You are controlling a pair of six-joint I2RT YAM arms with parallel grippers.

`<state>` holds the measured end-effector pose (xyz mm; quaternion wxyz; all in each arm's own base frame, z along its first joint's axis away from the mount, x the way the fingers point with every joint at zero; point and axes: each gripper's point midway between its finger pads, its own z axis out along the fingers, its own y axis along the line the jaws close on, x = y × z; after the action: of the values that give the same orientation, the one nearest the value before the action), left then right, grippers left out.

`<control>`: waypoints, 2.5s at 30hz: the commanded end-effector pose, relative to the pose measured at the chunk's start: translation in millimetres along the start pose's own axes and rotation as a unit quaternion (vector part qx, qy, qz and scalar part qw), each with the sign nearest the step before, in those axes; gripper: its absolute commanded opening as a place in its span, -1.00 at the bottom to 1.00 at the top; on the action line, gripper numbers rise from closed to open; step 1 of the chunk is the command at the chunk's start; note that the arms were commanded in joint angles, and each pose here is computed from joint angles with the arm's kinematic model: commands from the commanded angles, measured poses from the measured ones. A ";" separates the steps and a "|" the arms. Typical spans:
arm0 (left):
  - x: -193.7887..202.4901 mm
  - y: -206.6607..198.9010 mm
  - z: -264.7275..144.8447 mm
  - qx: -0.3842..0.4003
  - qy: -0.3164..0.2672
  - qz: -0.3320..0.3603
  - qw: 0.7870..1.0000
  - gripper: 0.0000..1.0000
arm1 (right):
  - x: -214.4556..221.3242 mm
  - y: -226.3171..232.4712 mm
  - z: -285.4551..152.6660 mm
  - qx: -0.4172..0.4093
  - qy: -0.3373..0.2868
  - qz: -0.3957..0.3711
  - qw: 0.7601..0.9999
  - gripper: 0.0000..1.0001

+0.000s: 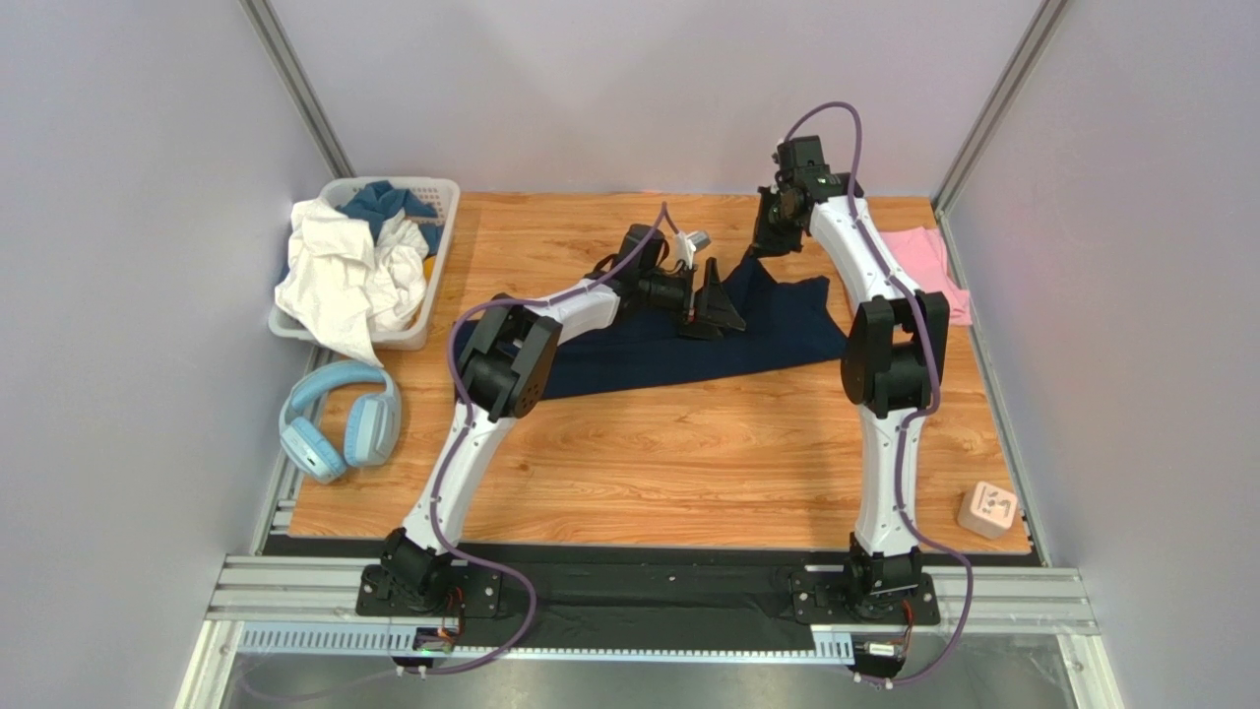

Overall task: Fold and stack the t-shirts
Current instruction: Fold the other side of the tshirt into a rectangle

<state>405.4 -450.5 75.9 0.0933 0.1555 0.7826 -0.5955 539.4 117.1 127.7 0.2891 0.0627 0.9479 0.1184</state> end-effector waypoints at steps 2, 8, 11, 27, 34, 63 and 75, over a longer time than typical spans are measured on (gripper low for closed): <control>-31.6 -25.7 -27.4 -0.002 -0.027 0.056 0.998 0.99 | -0.9 -0.5 -41.6 0.004 -0.024 0.012 1.000 -1.00; -38.9 -17.8 -41.6 -0.021 -0.031 0.069 0.997 0.99 | 39.1 -6.7 -49.1 0.008 -0.005 0.021 1.000 -1.00; -36.1 -21.4 -41.3 -0.016 -0.028 0.068 0.997 0.99 | 37.3 -9.2 -46.7 0.015 -0.006 0.018 1.000 -1.00; -13.6 -91.4 -19.0 0.071 -0.024 -0.013 0.997 0.99 | -2.0 1.9 -48.3 0.013 -0.029 0.007 0.999 -1.00; 3.9 -63.9 -2.9 0.039 -0.031 -0.055 0.997 0.99 | 2.5 -1.8 -46.1 0.017 -0.023 0.009 1.000 -1.00; -7.9 -17.6 14.4 -0.044 -0.042 -0.017 0.998 0.99 | -2.0 9.6 -60.3 0.004 -0.033 0.007 0.999 -1.00; -21.8 -12.0 20.5 -0.052 -0.054 0.002 0.997 0.99 | 1.2 6.5 -68.8 0.010 -0.035 0.004 0.999 -1.00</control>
<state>412.7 -471.0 83.9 0.1237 0.1032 0.8124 -0.5604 500.8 111.0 152.5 0.2875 0.0778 0.9487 0.1064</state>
